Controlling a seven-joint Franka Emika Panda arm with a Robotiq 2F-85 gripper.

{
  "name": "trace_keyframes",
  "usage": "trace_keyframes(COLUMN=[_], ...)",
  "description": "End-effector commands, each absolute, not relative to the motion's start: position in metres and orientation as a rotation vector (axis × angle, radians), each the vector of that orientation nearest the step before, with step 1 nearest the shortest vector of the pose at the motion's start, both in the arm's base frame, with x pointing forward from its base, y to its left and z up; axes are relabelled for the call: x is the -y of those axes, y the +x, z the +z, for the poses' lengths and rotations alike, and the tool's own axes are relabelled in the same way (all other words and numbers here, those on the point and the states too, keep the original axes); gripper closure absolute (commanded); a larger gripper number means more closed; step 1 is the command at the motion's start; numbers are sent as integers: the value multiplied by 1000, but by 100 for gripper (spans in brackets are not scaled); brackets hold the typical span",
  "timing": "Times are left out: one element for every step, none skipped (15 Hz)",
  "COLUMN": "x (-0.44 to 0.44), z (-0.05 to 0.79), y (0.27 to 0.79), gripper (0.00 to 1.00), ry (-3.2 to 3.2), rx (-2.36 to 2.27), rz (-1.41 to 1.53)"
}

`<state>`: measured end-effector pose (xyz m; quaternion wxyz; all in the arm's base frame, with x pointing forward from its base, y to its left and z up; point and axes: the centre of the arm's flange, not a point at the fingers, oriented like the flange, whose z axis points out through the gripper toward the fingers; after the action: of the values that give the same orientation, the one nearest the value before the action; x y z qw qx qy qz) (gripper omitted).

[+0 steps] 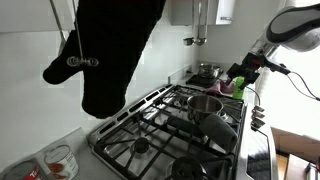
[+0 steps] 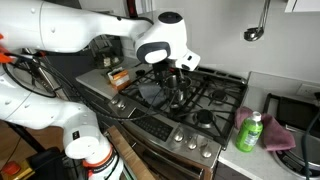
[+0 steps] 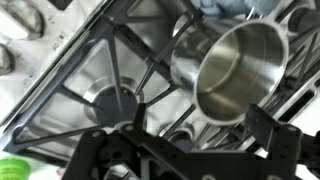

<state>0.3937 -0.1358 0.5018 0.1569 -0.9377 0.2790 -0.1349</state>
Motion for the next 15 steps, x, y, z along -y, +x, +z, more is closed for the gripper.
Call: trace_keyframes(x=[221, 243, 262, 281, 296, 310, 322, 334, 345, 355, 364, 373, 382, 390, 397], z=[527, 534, 537, 539, 540, 539, 538, 536, 534, 532, 529, 528, 525, 524, 521], y=[425, 427, 430, 433, 436, 439, 442, 445, 448, 451, 452, 453, 453, 453, 453], gripper=[0, 0, 0, 0, 0, 0, 0, 0, 0, 0, 0, 0, 0, 0, 0], ry=[-2635, -2625, -2619, -2615, -2604, -2591, -2576, -2557, -2533, -2501, -2471, -2445, -2411, -2394, -2380], rx=[-1084, -1161, -1235, -1306, -1371, -1435, -1483, -1544, -1592, -1641, -1683, -1735, -1772, -1797, -1819], rz=[-374, -381, -388, -383, -354, -325, -273, -238, -186, -137, -81, -35, 23, 63, 91])
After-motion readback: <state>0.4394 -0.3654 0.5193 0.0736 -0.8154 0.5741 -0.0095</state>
